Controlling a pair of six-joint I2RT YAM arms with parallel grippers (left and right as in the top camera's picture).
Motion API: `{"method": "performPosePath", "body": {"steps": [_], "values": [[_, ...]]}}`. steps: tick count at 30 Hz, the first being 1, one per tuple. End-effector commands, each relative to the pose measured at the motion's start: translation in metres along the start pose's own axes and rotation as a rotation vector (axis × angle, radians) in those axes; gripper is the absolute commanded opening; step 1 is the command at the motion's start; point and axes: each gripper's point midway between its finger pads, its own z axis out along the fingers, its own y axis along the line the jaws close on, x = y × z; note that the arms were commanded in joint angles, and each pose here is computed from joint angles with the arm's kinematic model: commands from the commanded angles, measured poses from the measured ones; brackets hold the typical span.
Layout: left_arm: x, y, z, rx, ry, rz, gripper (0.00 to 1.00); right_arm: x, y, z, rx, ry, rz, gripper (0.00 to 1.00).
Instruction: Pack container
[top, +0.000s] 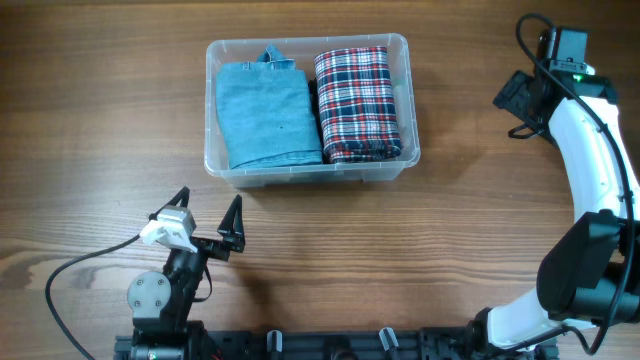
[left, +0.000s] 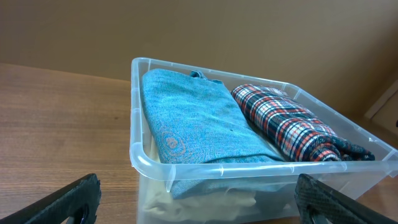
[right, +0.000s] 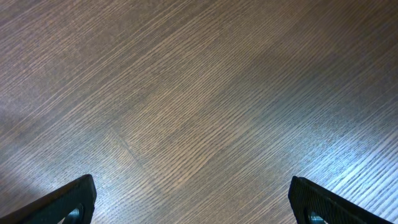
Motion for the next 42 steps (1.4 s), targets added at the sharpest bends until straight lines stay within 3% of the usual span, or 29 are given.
{"method": "performPosePath", "body": {"steps": [1, 4, 8, 17, 21, 25, 29, 35, 42], "values": [[0.0, 0.004, 0.0, -0.017, -0.004, 0.019, 1.0, 0.003, 0.001, 0.005, 0.004, 0.013, 0.007, 1.0], [0.0, 0.004, 0.0, -0.017, -0.004, 0.019, 1.0, 0.002, 0.002, 0.001, -0.002, 0.005, 0.007, 1.0], [0.0, 0.004, 0.0, -0.017, -0.004, 0.019, 1.0, -0.014, 0.004, -0.041, -0.061, -0.09, 0.025, 1.0], [0.0, 0.004, 0.0, -0.017, -0.004, 0.019, 1.0, -0.041, -0.032, -0.22, -0.298, -0.483, 0.14, 1.0], [0.0, 0.004, 0.0, -0.017, -0.004, 0.019, 1.0, -0.029, -0.066, -0.293, -0.394, -0.653, 0.202, 1.0], [0.0, 0.004, 0.0, -0.017, -0.004, 0.019, 1.0, -0.006, -0.095, -0.336, -0.453, -0.758, 0.24, 1.0], [0.0, 0.004, 0.0, -0.017, -0.004, 0.019, 1.0, 0.007, -0.108, -0.347, -0.459, -0.779, 0.246, 1.0], [0.0, 0.004, 0.0, -0.017, -0.004, 0.019, 1.0, 0.02, -0.089, -0.302, -0.412, -0.652, 0.155, 1.0], [0.0, 0.004, 0.0, -0.017, -0.004, 0.019, 1.0, 0.055, -0.041, -0.256, -0.632, -0.834, -0.061, 1.0]]}}
